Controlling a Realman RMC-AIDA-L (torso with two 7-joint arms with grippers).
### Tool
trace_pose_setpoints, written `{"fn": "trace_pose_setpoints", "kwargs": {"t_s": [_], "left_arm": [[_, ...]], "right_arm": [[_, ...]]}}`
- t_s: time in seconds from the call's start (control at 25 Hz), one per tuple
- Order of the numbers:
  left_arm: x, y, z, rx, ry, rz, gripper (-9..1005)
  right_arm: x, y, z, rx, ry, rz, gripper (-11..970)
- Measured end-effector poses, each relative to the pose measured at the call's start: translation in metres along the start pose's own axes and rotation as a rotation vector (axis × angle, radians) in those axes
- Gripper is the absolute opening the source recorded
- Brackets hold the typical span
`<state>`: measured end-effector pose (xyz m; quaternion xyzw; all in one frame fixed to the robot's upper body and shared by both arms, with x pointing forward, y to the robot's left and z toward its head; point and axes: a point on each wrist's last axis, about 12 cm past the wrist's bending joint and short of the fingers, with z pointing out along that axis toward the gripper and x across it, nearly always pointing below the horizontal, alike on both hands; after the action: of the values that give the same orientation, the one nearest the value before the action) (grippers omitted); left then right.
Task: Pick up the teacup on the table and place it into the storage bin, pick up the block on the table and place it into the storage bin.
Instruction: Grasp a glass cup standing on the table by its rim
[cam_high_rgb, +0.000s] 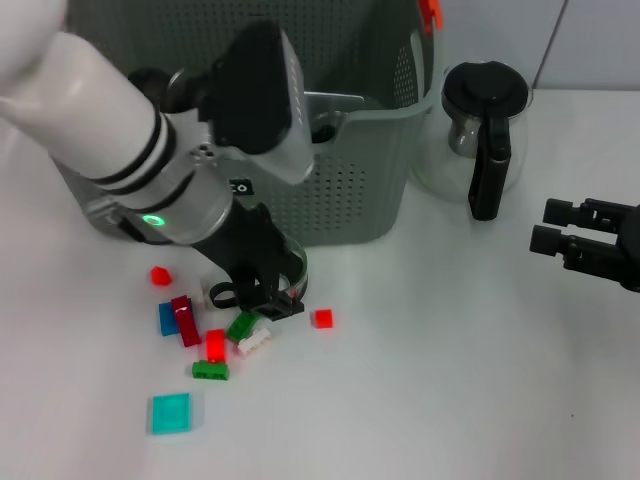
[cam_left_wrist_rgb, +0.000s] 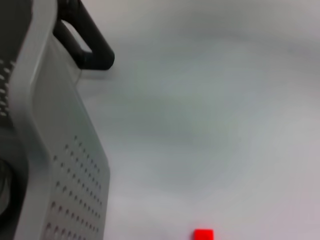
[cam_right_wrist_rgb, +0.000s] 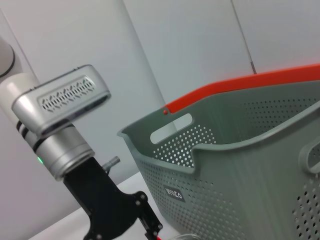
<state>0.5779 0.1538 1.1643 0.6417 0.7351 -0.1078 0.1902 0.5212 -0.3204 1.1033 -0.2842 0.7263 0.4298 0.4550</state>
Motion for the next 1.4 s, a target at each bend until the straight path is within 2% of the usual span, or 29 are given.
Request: {"fn": "trace_pose_setpoints", "kwargs": {"t_s": [0.32,0.76,1.4], "left_arm": [[-0.002,0.003,0.019,-0.043,0.089,0.043,478],[0.004,0.008,0.035,-0.029,0.165,0.032,478],[0.000,0.011,0.047,-0.052,0.192,0.048,478]], "right_arm": [[0.001,0.000,-0.001,0.006,-0.004,0.003,606],[-0.001,-0.001,-0.001,0.008,-0.005,0.002,606],[-0.002,-0.002,-0.002,0.014,-0.003,-0.002,607]]}}
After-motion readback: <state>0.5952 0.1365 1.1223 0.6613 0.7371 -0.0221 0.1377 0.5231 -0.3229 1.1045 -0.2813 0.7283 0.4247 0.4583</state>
